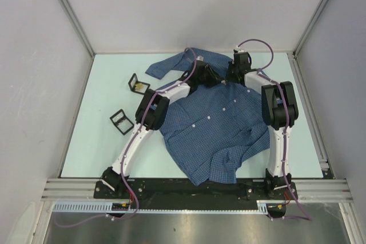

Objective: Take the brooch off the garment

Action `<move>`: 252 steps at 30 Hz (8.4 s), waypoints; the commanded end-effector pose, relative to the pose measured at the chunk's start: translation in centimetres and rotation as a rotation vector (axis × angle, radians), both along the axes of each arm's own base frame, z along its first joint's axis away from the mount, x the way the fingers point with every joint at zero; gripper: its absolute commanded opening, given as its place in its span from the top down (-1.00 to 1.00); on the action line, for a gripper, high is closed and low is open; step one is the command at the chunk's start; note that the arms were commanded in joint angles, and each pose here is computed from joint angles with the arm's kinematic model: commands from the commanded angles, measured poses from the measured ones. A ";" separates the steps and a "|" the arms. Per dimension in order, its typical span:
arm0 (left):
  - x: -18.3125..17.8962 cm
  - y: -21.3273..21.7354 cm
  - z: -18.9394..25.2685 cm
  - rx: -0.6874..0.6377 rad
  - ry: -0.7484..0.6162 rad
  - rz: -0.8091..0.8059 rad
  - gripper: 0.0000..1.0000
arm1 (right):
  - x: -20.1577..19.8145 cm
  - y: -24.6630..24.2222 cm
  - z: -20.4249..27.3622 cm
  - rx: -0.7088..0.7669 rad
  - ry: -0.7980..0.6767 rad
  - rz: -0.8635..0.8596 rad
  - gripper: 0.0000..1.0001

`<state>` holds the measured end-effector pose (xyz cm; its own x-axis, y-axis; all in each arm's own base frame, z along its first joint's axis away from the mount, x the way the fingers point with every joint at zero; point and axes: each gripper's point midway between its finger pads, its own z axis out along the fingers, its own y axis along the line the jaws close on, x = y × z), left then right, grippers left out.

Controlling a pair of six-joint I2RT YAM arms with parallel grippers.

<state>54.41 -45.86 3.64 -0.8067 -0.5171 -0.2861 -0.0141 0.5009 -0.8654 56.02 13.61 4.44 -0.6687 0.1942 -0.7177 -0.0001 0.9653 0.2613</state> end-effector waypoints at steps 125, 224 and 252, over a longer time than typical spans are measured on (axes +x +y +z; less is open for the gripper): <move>-2.5 -1.5 6.4 0.046 -0.101 -0.165 1.00 | -1.0 -0.6 4.4 0.197 -0.215 0.083 0.80; -5.2 0.5 12.1 0.021 -0.171 -0.244 1.00 | 0.2 -4.3 -1.0 0.462 -0.040 -0.137 0.51; -8.9 7.6 17.9 -0.141 -0.703 -0.559 1.00 | -7.2 4.0 11.8 0.520 -0.296 0.482 -0.15</move>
<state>47.40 -37.71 14.99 -0.7362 -0.1747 -0.6539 0.5900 0.3077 -0.7465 51.60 15.98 13.92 -0.5813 0.3388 -0.7398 -0.3135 0.7457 0.5879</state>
